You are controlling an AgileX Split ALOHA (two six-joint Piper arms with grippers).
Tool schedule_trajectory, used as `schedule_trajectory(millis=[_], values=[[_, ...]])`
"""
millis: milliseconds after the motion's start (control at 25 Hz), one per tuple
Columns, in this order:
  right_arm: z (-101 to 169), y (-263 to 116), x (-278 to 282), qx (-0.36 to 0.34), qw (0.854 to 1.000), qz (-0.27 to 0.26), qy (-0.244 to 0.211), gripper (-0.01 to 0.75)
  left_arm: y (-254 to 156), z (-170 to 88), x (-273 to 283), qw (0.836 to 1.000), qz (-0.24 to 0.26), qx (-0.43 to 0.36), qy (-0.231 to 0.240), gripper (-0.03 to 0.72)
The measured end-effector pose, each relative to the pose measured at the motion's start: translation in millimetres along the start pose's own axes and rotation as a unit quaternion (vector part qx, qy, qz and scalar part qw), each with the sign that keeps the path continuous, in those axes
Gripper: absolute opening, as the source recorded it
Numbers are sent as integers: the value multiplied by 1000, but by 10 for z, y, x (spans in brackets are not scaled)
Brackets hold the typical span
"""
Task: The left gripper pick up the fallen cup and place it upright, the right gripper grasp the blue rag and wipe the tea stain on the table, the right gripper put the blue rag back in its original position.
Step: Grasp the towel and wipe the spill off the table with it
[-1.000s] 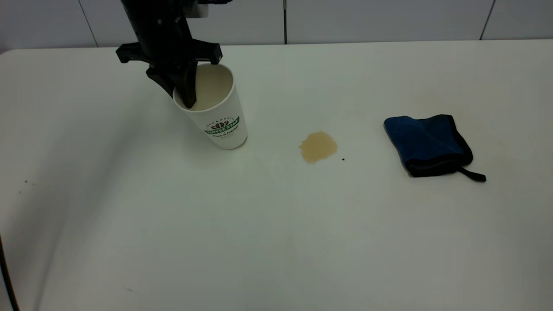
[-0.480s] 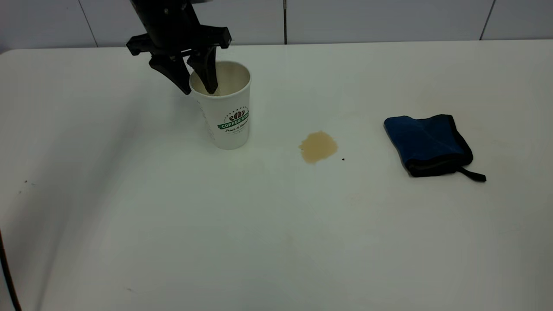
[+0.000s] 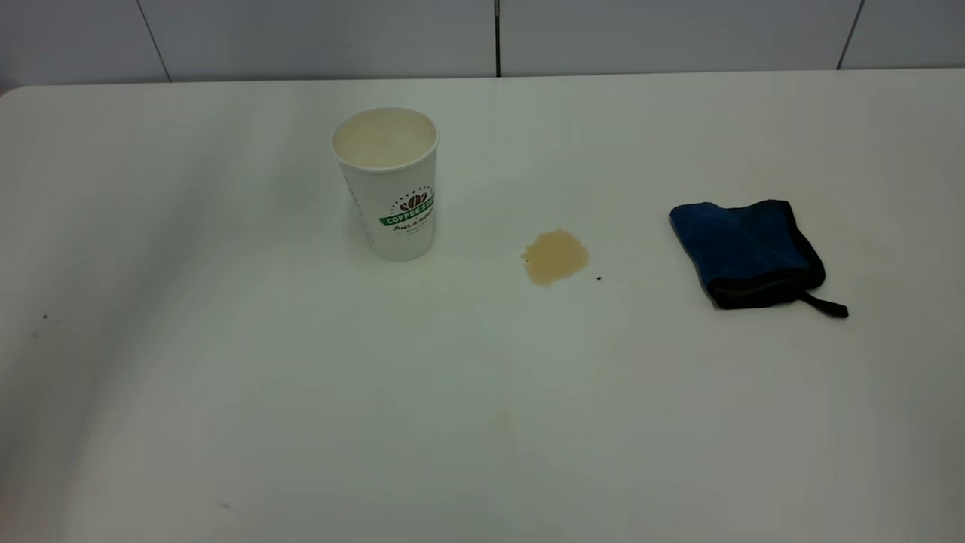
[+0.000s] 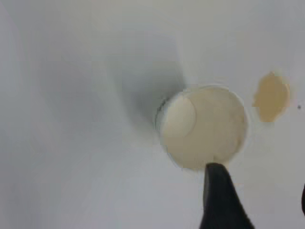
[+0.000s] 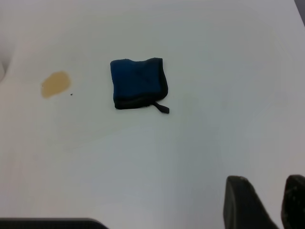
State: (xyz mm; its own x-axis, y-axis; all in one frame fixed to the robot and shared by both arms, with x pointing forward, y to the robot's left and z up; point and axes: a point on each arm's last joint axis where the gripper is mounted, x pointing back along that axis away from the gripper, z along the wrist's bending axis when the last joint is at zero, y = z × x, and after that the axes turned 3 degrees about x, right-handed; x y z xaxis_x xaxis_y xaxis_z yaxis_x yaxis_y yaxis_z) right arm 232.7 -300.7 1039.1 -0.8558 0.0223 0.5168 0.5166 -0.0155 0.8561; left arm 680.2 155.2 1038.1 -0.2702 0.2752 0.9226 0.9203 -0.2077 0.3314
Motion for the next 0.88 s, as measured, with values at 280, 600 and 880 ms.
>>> schedule_trajectory(millis=[280, 600, 880], values=[[0, 0, 0, 0, 1000, 0, 0, 239, -291, -306, 1329, 997, -66, -33, 13, 442], [0, 0, 0, 0, 1000, 0, 0, 239, -1151, -694, 1860, 995, -68, -69, -2, 442], [0, 0, 0, 0, 1000, 0, 0, 239, -2271, -431, 1621, 996, 17, -58, 70, 442]])
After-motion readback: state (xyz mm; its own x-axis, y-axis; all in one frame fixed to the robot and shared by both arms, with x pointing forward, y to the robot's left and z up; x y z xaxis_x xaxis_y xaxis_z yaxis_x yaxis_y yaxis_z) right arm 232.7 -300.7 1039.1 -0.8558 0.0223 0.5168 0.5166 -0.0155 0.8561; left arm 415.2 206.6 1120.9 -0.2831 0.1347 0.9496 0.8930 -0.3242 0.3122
